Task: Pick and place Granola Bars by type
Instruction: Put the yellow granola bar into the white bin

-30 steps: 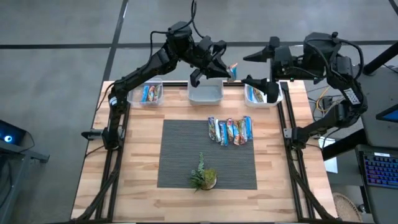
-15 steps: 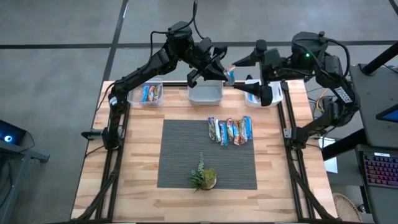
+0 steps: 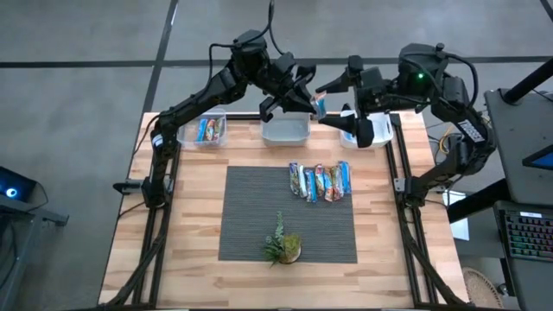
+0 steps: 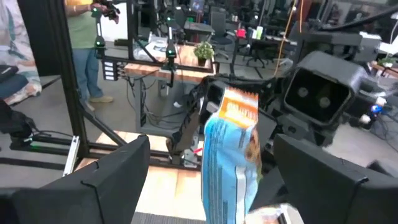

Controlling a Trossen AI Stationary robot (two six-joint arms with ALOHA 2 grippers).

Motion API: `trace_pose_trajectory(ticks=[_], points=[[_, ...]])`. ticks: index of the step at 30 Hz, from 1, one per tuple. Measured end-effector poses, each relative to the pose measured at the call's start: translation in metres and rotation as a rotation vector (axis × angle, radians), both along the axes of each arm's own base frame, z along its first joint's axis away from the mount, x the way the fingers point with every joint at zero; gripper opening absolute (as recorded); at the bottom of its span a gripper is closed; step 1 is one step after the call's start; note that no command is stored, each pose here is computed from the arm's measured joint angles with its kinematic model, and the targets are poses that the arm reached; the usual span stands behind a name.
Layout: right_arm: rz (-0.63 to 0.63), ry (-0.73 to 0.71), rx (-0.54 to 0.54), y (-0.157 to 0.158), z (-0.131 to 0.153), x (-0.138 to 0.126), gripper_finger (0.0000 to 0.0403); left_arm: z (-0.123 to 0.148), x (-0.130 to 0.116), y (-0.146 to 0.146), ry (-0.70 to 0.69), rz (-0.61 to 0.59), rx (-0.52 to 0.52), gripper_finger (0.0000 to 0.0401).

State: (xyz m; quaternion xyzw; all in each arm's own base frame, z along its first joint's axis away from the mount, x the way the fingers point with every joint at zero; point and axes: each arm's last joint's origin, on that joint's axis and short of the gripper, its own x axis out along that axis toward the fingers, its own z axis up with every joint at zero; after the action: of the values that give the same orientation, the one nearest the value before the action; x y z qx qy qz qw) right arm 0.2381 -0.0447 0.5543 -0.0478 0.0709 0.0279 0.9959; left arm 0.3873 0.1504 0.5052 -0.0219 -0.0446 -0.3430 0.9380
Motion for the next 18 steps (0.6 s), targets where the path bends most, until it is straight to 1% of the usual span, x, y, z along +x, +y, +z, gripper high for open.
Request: trace_pose_trajectory(ticks=[4, 15, 18], points=[[0.003, 0.006, 0.003, -0.0008, -0.0018, 0.0042, 0.0327, 0.0, 0.0001, -0.0011, 0.007, -0.014, -0.004, 0.0023], [0.007, 0.005, 0.024, -0.001, -0.002, 0.0055, 0.0325, 0.0, -0.0004, -0.003, 0.012, -0.059, 0.001, 0.0023], [0.041, -0.001, 0.033, -0.0004, -0.002, 0.0074, 0.0325, 0.0, -0.0006, -0.0031, 0.013, -0.069, 0.003, 0.0023]])
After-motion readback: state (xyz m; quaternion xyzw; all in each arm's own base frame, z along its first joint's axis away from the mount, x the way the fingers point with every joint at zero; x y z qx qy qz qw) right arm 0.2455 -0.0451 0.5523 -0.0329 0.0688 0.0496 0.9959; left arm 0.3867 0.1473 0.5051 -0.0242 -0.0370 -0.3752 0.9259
